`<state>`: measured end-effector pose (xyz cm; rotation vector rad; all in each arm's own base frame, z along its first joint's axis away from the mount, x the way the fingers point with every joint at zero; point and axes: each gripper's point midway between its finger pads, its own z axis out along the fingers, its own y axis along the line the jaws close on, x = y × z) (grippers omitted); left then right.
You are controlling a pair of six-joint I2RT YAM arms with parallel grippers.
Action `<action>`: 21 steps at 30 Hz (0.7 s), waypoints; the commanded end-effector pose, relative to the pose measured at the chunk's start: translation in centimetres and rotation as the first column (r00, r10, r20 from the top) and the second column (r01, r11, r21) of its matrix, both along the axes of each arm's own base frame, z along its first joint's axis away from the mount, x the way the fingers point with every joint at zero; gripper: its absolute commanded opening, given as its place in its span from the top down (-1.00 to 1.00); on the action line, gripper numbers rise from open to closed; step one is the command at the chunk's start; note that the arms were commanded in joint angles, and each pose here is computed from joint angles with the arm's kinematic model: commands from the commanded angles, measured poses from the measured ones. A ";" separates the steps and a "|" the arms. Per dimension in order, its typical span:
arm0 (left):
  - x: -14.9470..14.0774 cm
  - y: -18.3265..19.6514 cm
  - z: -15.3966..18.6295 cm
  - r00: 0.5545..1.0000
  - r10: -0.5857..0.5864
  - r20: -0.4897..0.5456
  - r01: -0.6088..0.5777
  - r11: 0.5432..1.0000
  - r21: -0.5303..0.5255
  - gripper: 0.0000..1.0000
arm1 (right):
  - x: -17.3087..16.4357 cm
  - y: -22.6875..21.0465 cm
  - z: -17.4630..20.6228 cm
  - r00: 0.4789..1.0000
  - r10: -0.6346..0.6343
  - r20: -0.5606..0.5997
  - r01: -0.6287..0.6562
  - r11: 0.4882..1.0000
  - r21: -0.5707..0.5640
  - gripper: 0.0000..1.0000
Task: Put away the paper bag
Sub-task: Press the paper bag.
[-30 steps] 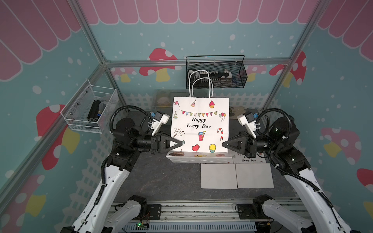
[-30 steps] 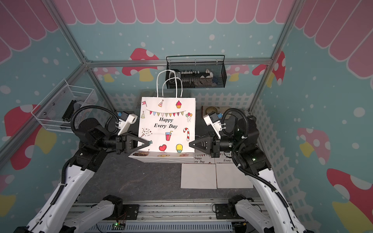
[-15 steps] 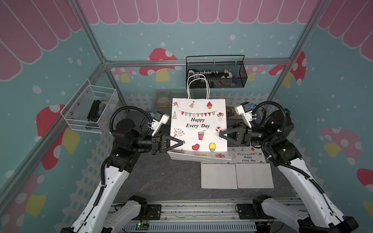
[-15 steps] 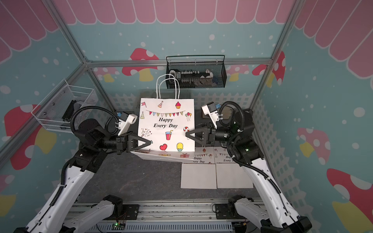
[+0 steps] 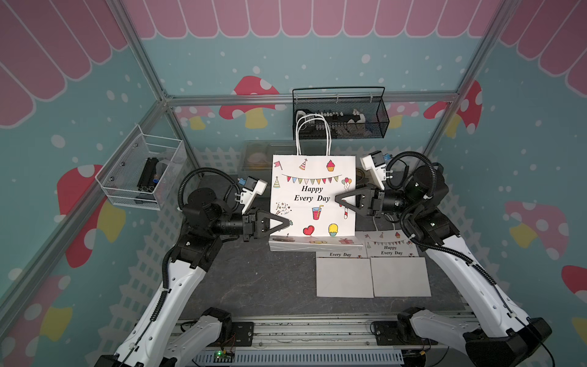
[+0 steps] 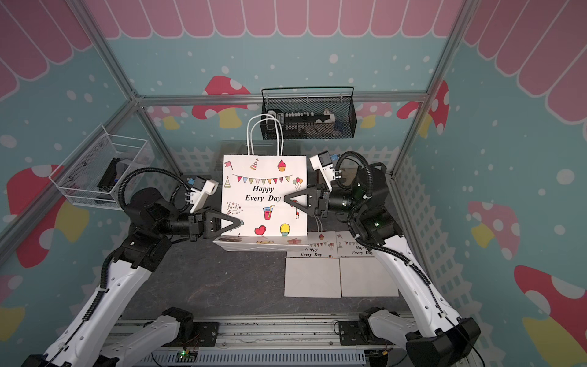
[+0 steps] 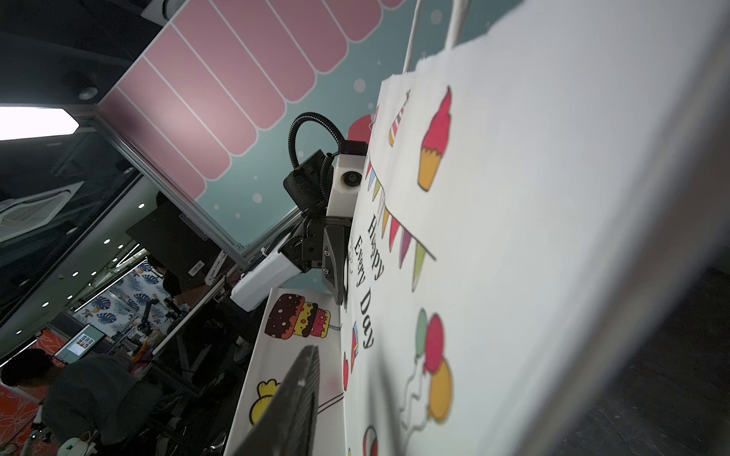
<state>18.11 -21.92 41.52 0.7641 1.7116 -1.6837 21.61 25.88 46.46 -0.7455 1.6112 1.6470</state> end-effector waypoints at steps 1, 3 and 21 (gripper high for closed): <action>0.4 0.0 0.2 0.999 0.034 0.027 -0.034 0.999 -0.002 0.74 | -0.4 0.3 1.3 0.999 -0.004 0.054 0.003 1.000 0.016 0.32; 0.5 0.0 0.3 0.999 0.041 0.028 -0.041 0.999 -0.003 0.74 | -0.5 0.7 1.0 0.999 0.006 0.049 -0.006 1.000 0.009 0.36; -0.7 0.1 0.3 1.000 0.005 0.027 -0.004 1.000 -0.005 0.27 | -1.0 1.2 1.9 0.997 0.012 0.081 -0.009 0.999 -0.035 1.00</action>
